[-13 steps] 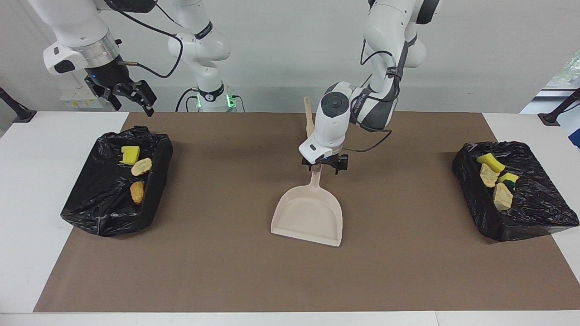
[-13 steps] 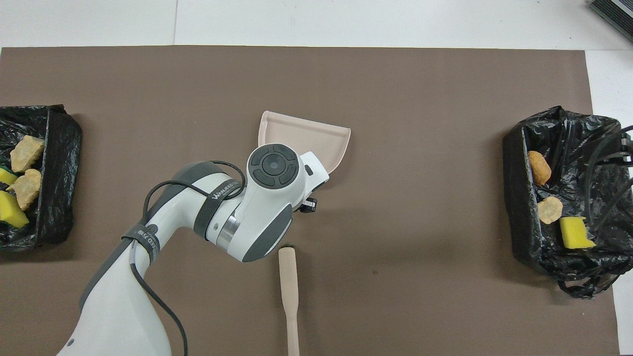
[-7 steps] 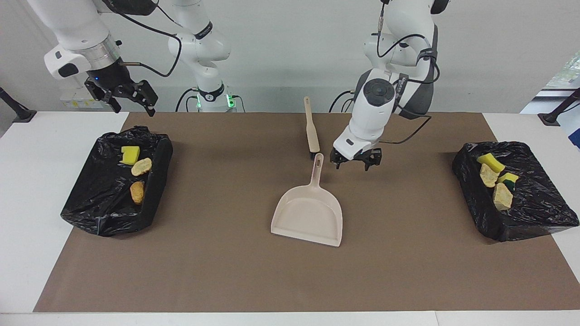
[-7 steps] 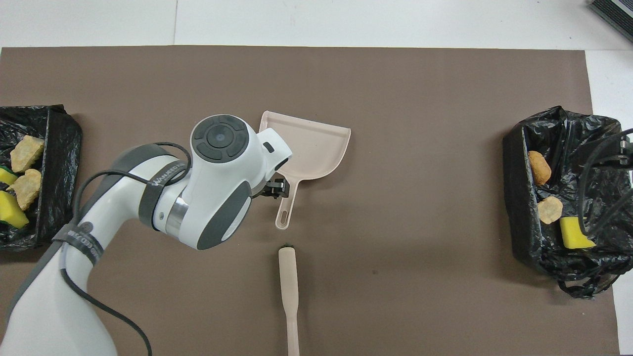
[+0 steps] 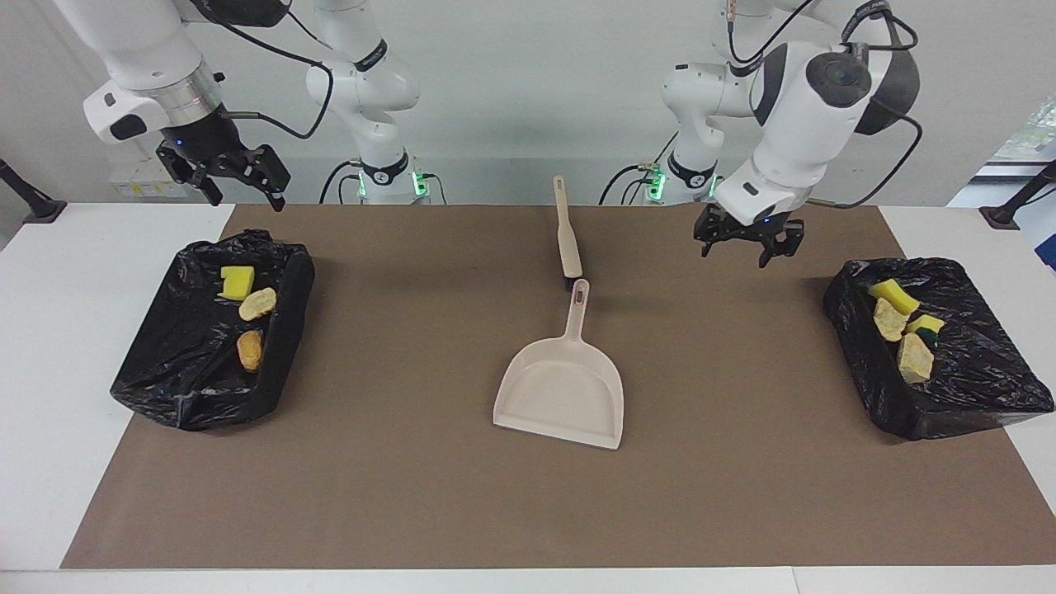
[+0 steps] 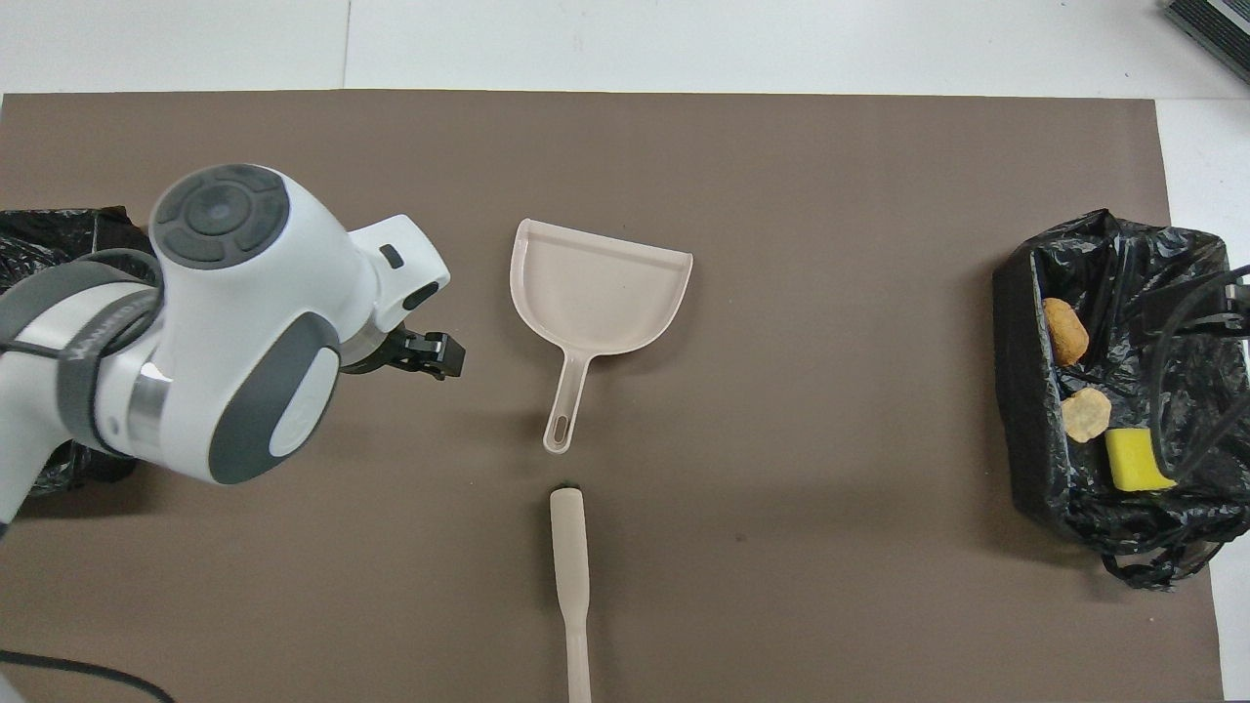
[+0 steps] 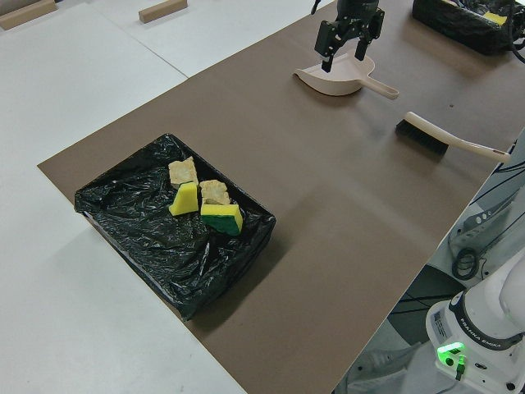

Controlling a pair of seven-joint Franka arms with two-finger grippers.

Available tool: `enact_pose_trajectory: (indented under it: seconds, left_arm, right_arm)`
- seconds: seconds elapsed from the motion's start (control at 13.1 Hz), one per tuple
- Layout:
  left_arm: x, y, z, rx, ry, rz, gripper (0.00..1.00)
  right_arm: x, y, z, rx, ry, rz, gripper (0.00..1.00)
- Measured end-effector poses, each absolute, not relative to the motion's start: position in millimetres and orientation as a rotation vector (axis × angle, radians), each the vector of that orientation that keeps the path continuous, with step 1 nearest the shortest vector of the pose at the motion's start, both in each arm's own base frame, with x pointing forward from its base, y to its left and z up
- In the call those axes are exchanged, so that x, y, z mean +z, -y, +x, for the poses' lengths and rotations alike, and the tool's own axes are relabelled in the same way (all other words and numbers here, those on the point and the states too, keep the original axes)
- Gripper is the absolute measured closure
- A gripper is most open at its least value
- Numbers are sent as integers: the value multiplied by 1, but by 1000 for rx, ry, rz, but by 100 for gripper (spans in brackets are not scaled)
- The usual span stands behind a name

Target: Sweep and dump trash in bin

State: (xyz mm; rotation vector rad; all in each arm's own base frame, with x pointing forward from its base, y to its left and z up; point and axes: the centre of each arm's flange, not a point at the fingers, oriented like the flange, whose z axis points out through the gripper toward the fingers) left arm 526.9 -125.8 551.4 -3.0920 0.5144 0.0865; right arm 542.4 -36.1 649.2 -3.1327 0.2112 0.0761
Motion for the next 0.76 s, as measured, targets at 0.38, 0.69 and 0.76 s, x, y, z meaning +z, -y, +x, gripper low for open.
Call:
enact_pose_trajectory:
  seconds: [0.38,0.69,0.76]
  left_arm:
    - [596,79,524,-12,-582,-3082,0]
    - [636,71,521,-18,-580,-3083,0]
    - [642,70,522,-7,-577,-3084,0]
  right_arm:
    - [649,36,542,76,-210,-3132,0]
    - [649,36,542,76,-210,-3132,0]
    - [649,36,542,76,-210,-3132,0]
